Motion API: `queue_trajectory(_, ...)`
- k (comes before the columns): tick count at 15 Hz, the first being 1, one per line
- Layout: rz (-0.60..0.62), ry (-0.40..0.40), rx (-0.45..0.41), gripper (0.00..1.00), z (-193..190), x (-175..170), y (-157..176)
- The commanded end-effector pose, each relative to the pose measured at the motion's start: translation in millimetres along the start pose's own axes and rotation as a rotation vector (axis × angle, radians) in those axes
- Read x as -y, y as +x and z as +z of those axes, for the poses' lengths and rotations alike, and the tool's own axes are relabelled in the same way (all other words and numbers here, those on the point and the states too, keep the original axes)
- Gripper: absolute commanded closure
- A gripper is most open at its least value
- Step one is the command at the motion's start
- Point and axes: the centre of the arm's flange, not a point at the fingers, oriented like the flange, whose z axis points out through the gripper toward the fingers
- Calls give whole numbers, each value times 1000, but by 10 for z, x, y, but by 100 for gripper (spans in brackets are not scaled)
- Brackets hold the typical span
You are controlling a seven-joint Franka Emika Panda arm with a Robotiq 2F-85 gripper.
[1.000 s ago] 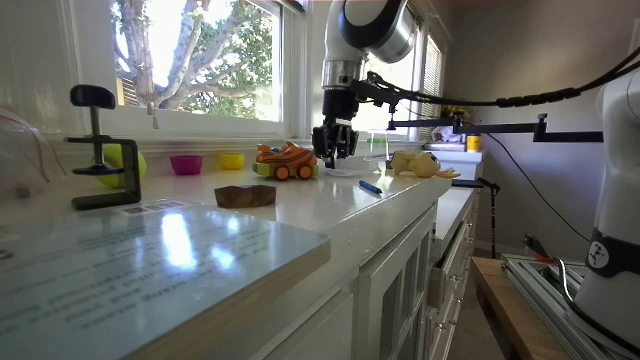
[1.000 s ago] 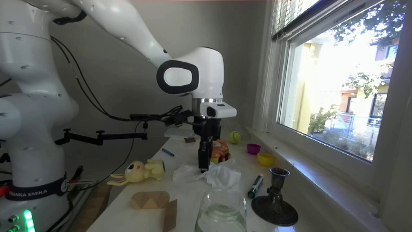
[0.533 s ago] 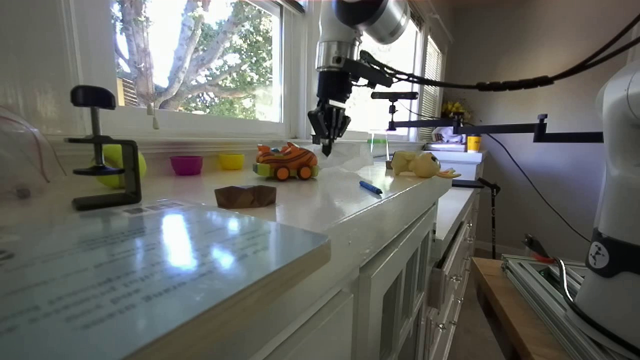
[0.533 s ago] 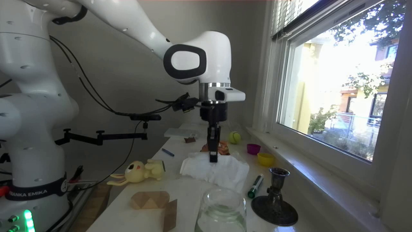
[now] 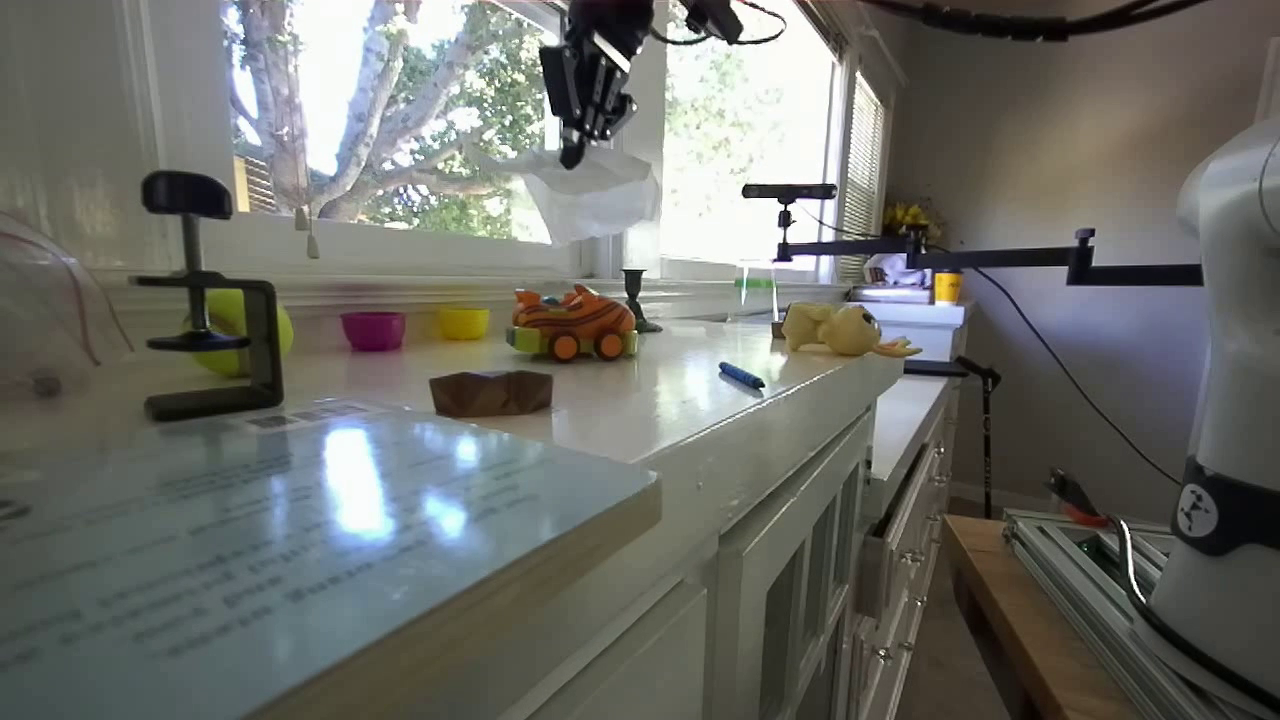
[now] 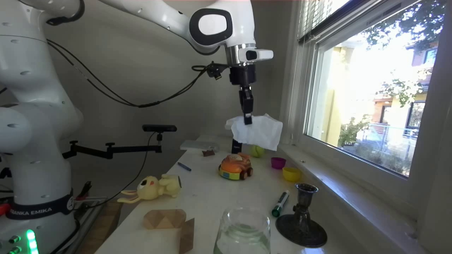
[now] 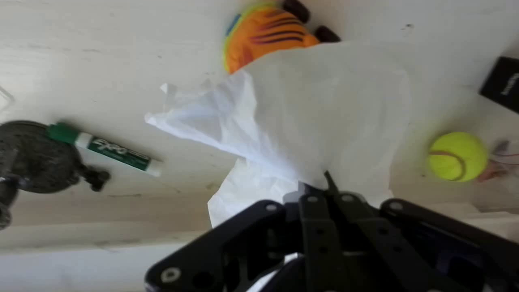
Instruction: Use the napkin to wipe the surface
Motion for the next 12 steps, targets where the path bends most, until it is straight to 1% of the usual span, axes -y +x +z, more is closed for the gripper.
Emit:
queue_trajectory(1,-114,109,-49,100,-166,647,14)
queue_trajectory(3,-182,154,-56,100,-67,1030,-94)
queue_trajectory(6,-284,214,-32,100,218,1430,-332)
queue_trajectory(9,-372,228,17,100,574,1657,-620)
queue_trajectory(12,-423,189,90,100,899,1697,-864)
